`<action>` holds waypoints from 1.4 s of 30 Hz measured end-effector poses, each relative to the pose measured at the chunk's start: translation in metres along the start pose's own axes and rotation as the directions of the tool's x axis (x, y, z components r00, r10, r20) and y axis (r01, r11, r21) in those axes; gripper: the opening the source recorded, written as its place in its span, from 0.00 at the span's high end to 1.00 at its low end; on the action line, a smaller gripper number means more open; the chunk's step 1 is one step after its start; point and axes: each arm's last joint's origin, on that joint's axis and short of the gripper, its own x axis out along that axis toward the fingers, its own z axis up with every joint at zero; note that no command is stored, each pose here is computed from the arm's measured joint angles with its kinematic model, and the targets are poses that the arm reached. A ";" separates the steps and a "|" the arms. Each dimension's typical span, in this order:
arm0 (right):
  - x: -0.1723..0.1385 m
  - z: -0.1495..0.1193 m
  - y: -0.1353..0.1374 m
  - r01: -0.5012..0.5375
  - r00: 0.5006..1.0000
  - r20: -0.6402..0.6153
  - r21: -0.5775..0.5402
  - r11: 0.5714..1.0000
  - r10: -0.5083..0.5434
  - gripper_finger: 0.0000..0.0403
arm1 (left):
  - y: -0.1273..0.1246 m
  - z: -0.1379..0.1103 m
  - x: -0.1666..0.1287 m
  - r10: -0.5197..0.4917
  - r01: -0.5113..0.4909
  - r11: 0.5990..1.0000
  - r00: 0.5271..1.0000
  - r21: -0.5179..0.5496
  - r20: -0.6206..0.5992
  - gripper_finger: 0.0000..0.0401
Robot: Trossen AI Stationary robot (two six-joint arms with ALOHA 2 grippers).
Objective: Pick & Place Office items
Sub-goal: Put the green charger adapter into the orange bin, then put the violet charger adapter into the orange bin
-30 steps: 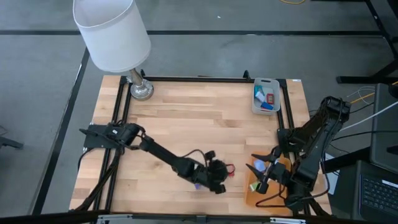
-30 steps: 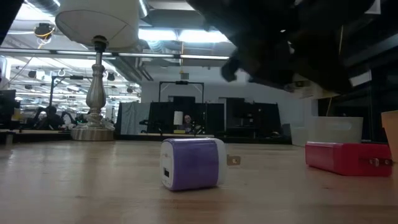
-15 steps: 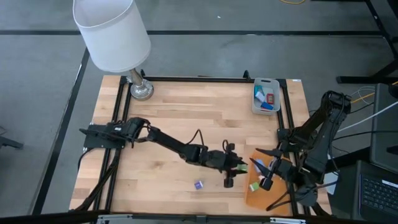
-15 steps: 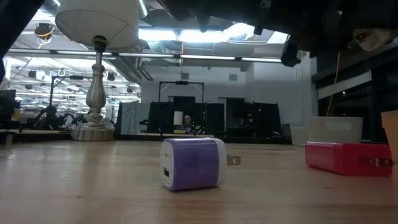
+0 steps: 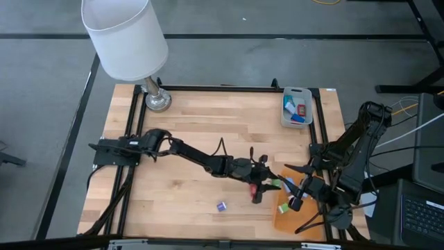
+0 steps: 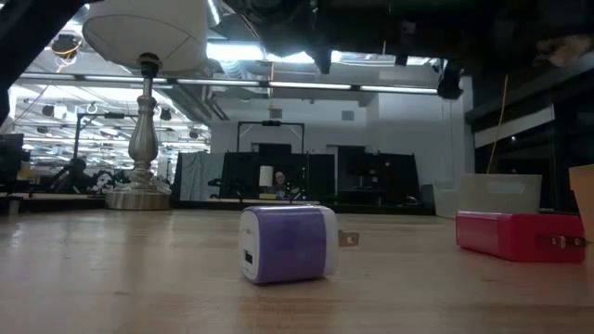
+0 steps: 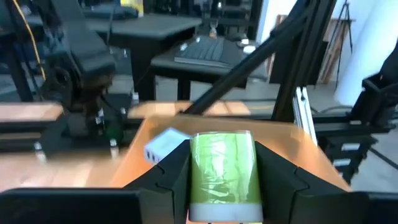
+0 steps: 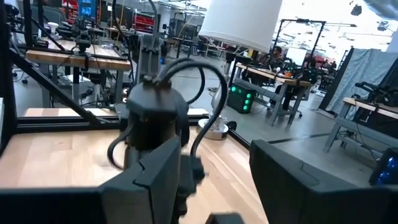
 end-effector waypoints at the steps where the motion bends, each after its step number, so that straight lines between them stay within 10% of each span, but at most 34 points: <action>1: 0.000 0.000 0.000 0.002 1.000 0.000 -0.001 1.000 -0.002 0.53 | 0.001 -0.002 0.001 -0.004 0.004 1.000 1.000 -0.003 -0.008 0.69; 24: 0.003 0.000 0.000 -0.004 1.000 -0.009 -0.004 1.000 0.004 0.53 | 0.032 -0.031 0.079 -0.177 0.175 0.983 0.984 -0.063 -0.029 0.68; 34: 0.003 0.000 0.000 -0.004 1.000 -0.009 -0.005 1.000 0.004 0.53 | 0.025 -0.032 0.081 -0.187 0.186 0.980 0.982 -0.069 -0.001 0.37; 42: 0.002 -0.001 0.001 -0.025 0.999 -0.020 -0.008 1.000 0.025 0.53 | 0.025 -0.011 0.077 -0.174 0.172 0.985 0.982 -0.028 -0.075 0.34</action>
